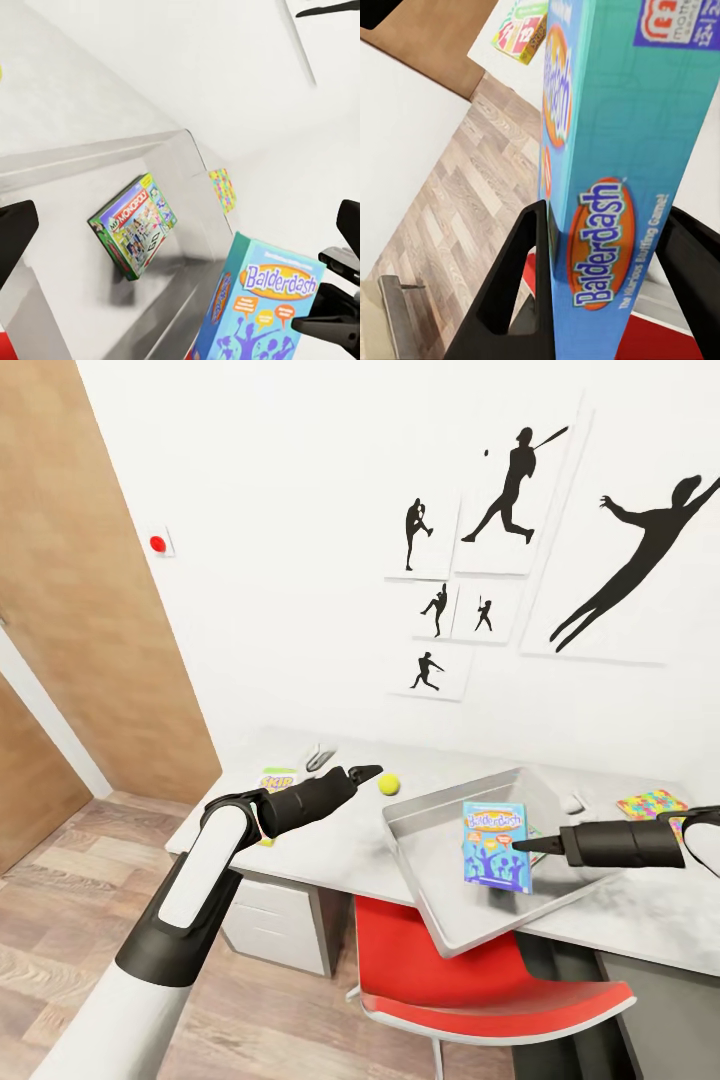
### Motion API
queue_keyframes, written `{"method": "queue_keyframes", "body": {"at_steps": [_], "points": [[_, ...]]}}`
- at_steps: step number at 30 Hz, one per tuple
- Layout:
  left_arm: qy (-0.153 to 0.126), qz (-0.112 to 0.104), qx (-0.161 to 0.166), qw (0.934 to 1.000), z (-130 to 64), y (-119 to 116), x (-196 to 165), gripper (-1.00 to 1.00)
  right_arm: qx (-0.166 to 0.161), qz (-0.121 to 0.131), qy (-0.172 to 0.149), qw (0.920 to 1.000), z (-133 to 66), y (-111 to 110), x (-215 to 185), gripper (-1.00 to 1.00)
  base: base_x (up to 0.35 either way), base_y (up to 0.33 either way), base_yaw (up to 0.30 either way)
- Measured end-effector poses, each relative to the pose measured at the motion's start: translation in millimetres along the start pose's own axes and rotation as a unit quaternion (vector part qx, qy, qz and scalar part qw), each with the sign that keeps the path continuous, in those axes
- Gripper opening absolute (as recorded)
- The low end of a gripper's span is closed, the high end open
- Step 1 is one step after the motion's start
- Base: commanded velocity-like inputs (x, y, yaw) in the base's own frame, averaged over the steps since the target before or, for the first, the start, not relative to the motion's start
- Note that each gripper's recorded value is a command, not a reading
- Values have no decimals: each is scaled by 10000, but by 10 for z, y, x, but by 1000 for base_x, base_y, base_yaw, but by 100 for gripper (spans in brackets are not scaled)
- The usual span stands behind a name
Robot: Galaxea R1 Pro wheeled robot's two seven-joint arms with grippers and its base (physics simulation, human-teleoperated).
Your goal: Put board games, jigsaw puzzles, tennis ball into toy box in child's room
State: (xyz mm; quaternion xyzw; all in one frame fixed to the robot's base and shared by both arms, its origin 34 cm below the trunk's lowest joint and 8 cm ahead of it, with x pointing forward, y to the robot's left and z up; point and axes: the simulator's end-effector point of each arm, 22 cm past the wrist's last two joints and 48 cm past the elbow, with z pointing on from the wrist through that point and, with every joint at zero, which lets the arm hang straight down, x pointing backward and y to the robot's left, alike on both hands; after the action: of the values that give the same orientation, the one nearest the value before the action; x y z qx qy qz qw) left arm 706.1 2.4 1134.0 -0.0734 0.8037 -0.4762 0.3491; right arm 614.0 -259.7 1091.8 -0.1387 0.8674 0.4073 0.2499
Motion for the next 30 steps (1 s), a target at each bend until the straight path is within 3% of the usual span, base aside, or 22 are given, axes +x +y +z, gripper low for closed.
{"method": "queue_keyframes", "body": {"at_steps": [13, 21, 30], "points": [[17, -25, -17, 10000, 18, 38, 11, 100, -50, 20, 65, 10000, 45, 0, 23, -100, 0, 0, 0], [21, -83, -42, 10000, 35, 110, 11, 100, -249, -166, -19, 9996, 55, 127, -190, -100, 0, 0, 0], [-357, -673, 259, 9968, -203, 338, -224, 100, -319, -371, -55, 9988, 64, 201, -394, -100, 0, 0, 0]]}}
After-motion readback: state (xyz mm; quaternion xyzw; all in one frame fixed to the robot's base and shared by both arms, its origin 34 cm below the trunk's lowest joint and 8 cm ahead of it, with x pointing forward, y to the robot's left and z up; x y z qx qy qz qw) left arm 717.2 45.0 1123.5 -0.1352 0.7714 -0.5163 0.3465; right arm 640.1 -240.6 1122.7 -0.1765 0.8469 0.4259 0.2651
